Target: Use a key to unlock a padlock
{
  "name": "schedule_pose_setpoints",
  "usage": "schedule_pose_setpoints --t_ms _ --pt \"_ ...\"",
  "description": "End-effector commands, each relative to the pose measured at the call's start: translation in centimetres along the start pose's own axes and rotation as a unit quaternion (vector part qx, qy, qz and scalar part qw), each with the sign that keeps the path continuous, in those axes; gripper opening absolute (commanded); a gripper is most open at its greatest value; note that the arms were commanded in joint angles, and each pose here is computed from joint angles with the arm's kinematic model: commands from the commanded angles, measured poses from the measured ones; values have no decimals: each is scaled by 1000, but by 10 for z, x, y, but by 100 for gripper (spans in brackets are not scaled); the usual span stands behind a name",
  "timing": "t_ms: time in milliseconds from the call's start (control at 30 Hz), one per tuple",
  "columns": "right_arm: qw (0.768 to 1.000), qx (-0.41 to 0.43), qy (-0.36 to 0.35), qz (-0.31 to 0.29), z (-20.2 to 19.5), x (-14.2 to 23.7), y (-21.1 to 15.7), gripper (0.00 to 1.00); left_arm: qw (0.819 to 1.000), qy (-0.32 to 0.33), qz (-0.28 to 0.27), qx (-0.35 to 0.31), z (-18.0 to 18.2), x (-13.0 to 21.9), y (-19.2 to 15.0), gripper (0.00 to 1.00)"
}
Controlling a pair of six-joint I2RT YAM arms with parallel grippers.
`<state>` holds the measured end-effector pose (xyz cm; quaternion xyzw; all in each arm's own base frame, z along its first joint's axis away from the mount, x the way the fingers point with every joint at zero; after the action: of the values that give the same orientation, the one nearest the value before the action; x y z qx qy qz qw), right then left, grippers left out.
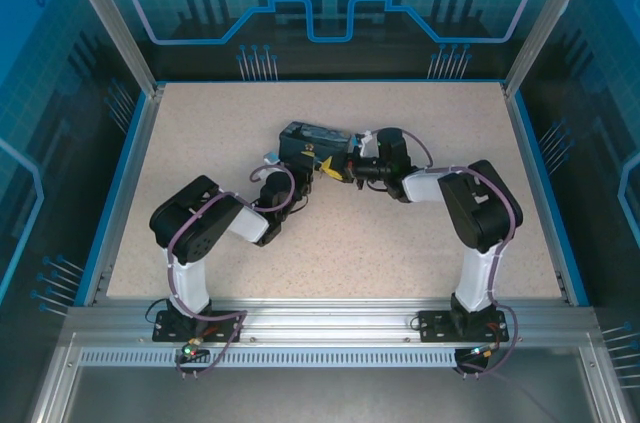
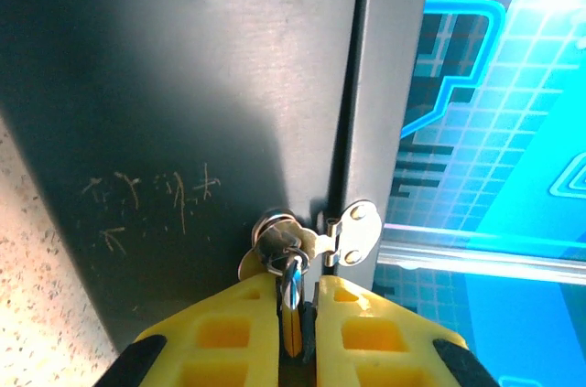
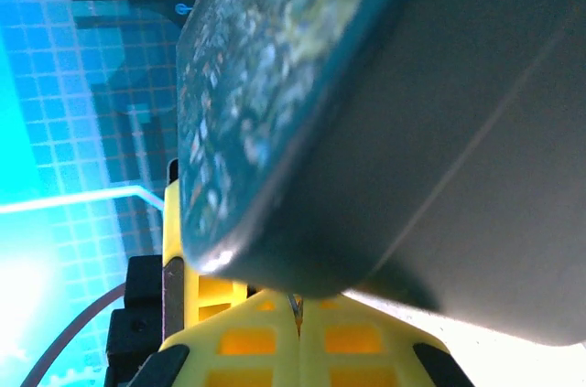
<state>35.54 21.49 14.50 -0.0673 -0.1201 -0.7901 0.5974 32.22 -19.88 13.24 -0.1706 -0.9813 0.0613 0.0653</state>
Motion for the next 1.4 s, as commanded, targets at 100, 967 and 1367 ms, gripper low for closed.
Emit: schedule_pose_setpoints --t_ms 100,967,1367 --pt "995 57 67 -43 30 -14 11 0 968 -41 245 19 -20 14 -75 0" --pt "999 25 11 -42 7 29 -12 0 980 -9 196 12 1 18 -61 0" --pt "998 31 10 -47 12 43 -14 0 981 -3 191 10 4 17 -59 0"
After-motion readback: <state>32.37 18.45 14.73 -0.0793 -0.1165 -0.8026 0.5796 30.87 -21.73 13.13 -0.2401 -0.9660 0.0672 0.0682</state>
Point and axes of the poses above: each hand's point on the last joint's axis, 136 mm out from that joint toward the fingers, its own x axis back along the fingers, its own z axis along the line the jaws close on, y = z × x, the point moved 10 cm from there along x, back along the fingers, and after that the axes turned 6 degrees about x, right-handed, at the moved point
